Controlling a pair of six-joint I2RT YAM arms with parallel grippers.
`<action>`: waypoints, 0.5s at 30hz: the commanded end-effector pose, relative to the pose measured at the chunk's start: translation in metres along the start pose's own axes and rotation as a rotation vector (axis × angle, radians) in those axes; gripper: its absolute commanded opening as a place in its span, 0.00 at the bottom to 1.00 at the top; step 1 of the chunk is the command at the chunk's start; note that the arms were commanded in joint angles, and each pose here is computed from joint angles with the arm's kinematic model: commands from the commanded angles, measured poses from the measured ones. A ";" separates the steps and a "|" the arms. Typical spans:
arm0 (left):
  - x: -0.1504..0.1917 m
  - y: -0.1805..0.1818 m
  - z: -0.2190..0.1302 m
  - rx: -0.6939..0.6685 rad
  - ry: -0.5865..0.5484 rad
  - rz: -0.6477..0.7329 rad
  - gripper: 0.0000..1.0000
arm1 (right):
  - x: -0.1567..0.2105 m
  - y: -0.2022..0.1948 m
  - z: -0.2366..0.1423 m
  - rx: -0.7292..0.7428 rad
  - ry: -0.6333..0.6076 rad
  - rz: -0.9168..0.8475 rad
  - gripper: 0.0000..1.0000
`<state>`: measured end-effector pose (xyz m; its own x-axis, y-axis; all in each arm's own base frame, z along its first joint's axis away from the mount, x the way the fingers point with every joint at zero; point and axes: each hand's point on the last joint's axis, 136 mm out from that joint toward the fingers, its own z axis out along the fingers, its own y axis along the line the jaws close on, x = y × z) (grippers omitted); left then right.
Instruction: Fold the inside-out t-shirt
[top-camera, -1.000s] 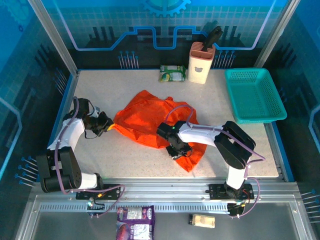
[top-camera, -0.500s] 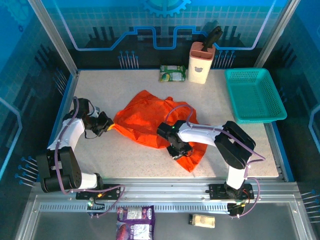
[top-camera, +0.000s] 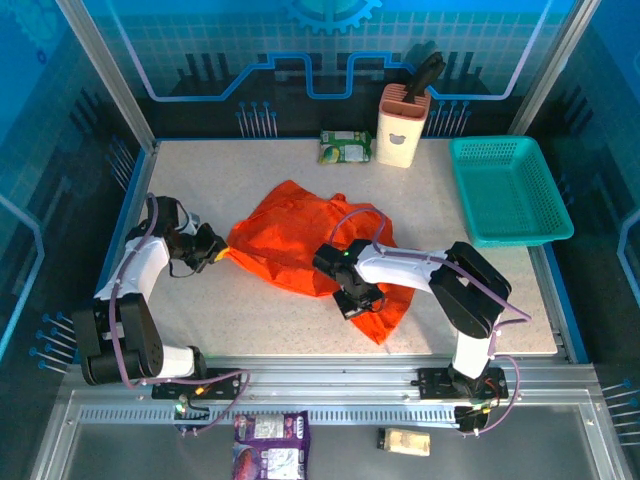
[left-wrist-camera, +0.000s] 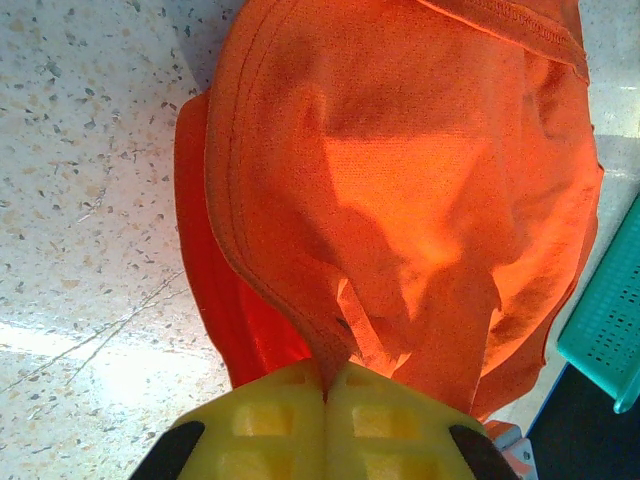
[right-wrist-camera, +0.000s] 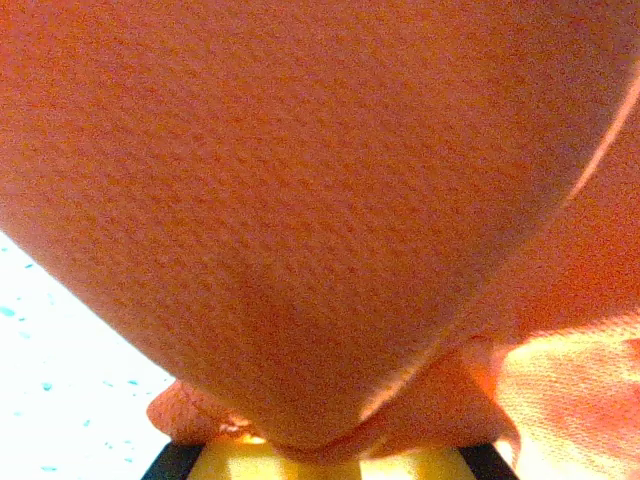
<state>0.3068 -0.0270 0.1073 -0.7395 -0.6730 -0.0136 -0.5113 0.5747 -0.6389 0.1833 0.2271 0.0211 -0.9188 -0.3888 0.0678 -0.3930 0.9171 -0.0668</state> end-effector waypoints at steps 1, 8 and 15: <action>-0.004 -0.010 -0.005 0.006 -0.006 0.028 0.00 | 0.003 -0.006 -0.010 0.013 -0.007 0.004 0.00; -0.004 -0.010 -0.006 0.004 -0.009 0.032 0.00 | 0.019 0.013 -0.037 -0.132 0.006 -0.024 0.00; -0.004 -0.008 -0.005 -0.003 -0.007 0.030 0.00 | 0.044 0.047 -0.039 -0.355 0.091 -0.072 0.00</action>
<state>0.3103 -0.0262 0.1126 -0.7392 -0.6731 -0.0241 -0.5041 0.5766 -0.6430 0.1498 0.2473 0.0613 -0.9035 -0.4211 0.0802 -0.4019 0.8972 0.1832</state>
